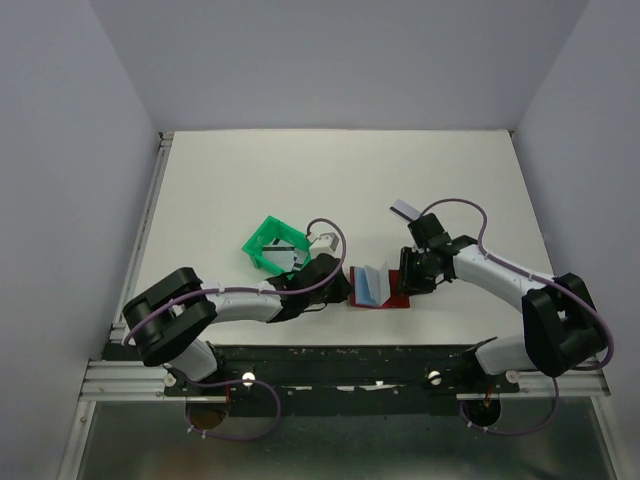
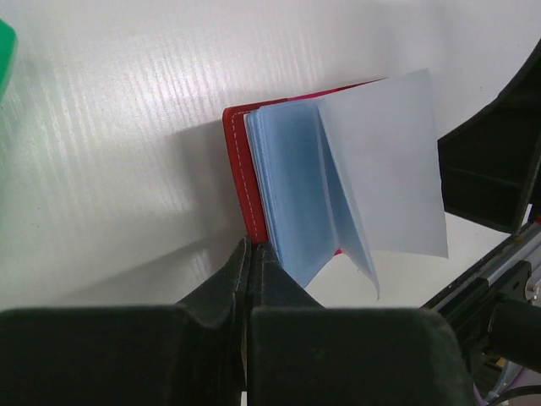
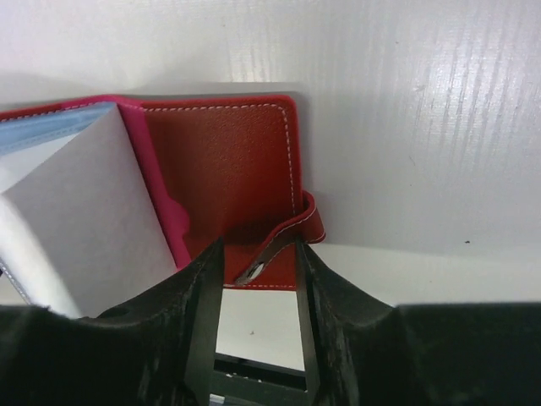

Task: Put the credit cards into the card holder
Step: Open the card holder at the center of the board.

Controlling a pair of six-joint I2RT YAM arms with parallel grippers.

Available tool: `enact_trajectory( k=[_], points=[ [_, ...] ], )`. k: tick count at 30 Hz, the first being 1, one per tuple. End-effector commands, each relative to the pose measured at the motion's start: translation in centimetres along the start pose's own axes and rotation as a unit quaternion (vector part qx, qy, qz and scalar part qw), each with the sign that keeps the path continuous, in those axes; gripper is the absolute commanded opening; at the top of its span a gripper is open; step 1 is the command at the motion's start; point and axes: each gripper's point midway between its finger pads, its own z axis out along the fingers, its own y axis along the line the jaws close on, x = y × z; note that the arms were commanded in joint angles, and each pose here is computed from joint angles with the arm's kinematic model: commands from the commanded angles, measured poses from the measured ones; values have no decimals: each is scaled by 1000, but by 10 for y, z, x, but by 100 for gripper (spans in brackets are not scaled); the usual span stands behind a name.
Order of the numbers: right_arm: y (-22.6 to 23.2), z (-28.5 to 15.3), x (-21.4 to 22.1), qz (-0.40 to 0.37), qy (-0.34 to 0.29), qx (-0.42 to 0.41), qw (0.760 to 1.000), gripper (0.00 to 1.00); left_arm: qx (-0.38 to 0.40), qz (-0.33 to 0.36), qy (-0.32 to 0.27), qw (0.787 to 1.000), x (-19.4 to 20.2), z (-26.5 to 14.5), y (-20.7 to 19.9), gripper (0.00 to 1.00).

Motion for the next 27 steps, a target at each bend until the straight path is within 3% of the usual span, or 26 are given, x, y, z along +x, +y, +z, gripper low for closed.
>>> enact_trajectory(
  k=[1, 9, 15, 27],
  points=[
    [3, -9, -3, -9, -17, -10, 1000, 51, 38, 2, -15, 999, -14, -4, -26, 2],
    [-6, -52, -28, -17, -95, 21, 995, 60, 51, 8, -12, 999, -18, -1, -37, 0],
    [10, -80, -40, -44, -157, -31, 986, 63, 81, 19, -15, 996, -27, -4, -58, 0],
    [49, -80, -29, -68, -134, -147, 978, 63, 105, 33, 3, 994, -26, 8, -77, 0]
  ],
)
